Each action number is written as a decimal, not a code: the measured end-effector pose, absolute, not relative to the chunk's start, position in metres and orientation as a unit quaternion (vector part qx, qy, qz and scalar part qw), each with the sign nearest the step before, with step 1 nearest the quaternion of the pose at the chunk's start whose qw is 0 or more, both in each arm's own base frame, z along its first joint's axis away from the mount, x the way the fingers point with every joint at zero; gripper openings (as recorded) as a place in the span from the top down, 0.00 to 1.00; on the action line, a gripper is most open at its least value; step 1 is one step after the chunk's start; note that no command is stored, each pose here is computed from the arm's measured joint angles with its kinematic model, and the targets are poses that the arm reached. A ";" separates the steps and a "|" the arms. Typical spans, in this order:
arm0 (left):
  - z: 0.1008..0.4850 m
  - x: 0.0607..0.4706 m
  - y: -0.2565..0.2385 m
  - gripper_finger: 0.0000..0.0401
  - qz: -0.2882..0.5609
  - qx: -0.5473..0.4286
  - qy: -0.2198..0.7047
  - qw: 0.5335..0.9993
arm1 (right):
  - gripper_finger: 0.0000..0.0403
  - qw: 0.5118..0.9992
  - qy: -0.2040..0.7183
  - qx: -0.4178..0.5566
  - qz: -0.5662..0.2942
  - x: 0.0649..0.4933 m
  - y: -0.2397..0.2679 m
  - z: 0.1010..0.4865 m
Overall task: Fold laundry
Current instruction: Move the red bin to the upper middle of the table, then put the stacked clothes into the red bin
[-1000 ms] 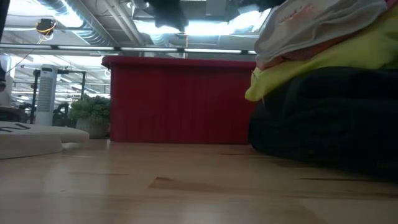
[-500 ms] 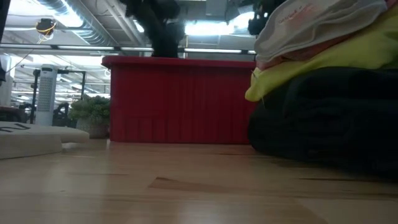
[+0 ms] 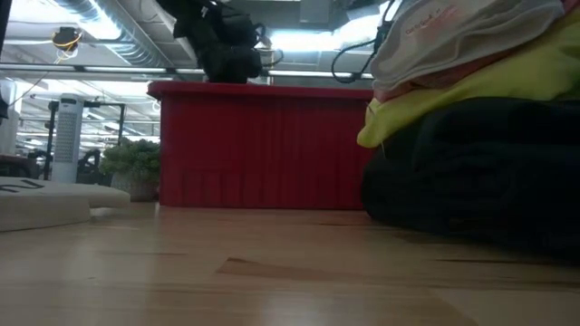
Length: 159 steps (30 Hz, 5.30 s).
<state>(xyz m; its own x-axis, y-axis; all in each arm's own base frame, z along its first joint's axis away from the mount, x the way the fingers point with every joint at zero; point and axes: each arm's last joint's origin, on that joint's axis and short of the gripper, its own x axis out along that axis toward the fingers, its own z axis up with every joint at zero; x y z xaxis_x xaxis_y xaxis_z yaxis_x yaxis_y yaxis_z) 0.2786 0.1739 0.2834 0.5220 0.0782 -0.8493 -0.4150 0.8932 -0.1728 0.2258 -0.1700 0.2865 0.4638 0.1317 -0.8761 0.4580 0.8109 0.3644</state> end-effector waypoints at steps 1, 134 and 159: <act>0.285 0.278 0.172 1.00 0.140 -0.183 0.466 0.854 | 1.00 0.803 0.510 0.297 -0.088 0.225 -0.168 0.287; 0.261 0.264 -0.082 1.00 -0.020 -0.121 0.445 0.887 | 1.00 0.795 0.490 0.350 -0.077 0.262 0.112 0.193; 0.321 0.255 -0.049 1.00 -0.027 -0.097 0.250 0.963 | 1.00 0.842 0.395 0.317 -0.185 0.235 0.120 0.276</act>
<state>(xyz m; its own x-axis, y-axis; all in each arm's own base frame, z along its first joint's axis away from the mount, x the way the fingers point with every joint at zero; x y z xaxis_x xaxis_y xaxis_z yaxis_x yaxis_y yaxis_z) 0.2555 -0.0488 0.3207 0.8731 -0.1000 -0.4772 0.0026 0.9797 -0.2006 0.2355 0.1199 0.2762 0.6187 -0.0608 -0.7833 0.5627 0.7301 0.3878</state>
